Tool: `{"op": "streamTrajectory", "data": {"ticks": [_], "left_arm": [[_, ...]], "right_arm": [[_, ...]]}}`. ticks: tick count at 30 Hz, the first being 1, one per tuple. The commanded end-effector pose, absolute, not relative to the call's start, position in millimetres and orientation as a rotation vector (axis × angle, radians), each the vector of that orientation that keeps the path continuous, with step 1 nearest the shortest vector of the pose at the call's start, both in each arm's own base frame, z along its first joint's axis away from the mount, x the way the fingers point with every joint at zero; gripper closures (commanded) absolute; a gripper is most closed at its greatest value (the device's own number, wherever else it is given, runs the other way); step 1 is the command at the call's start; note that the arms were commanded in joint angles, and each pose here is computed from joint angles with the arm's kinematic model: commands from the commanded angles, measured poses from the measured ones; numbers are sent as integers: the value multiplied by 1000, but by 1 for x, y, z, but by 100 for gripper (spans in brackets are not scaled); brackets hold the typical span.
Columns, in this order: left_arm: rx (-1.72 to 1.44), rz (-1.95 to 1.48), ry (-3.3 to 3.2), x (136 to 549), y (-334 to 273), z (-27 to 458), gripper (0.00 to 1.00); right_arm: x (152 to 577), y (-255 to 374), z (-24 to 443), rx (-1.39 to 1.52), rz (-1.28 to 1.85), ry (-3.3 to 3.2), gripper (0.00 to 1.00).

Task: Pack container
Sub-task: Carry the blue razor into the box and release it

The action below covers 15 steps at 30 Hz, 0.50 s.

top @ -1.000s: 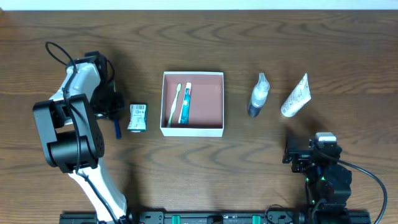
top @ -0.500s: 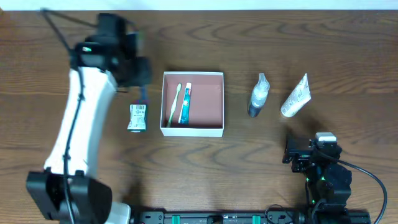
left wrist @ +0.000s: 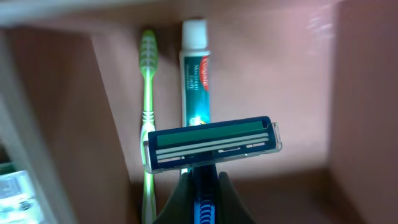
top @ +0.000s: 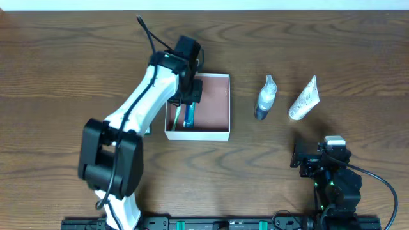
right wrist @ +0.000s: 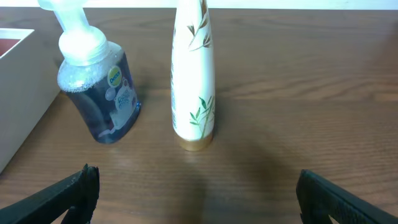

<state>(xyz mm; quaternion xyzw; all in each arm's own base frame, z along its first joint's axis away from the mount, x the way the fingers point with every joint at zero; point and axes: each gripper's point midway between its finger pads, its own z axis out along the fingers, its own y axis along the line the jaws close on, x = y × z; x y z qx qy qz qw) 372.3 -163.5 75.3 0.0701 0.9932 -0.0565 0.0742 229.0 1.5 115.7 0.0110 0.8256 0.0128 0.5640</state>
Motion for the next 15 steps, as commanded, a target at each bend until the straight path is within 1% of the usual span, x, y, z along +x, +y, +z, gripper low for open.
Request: {"op": "streamTrajectory", "data": {"ticks": [1,7,8,11,12,13,15], "left_arm": [[135,-109,3019,372,-156,59,94],[115,-53,3027,374,-151,53,93],[115,-54,3027,374,-151,53,89],[114,-54,3031,373,-151,53,83],[111,-53,3033,372,-151,53,83],[111,-53,3034,372,-150,53,78],[110,-54,3031,372,-150,55,76]], "right_arm": [[229,4,116,4,33,1939,1],[229,4,116,4,34,1939,1],[229,4,116,4,33,1939,1],[229,4,116,4,33,1939,1],[229,4,116,4,33,1939,1],[229,4,116,4,33,1939,1],[229,4,116,4,33,1939,1]]}}
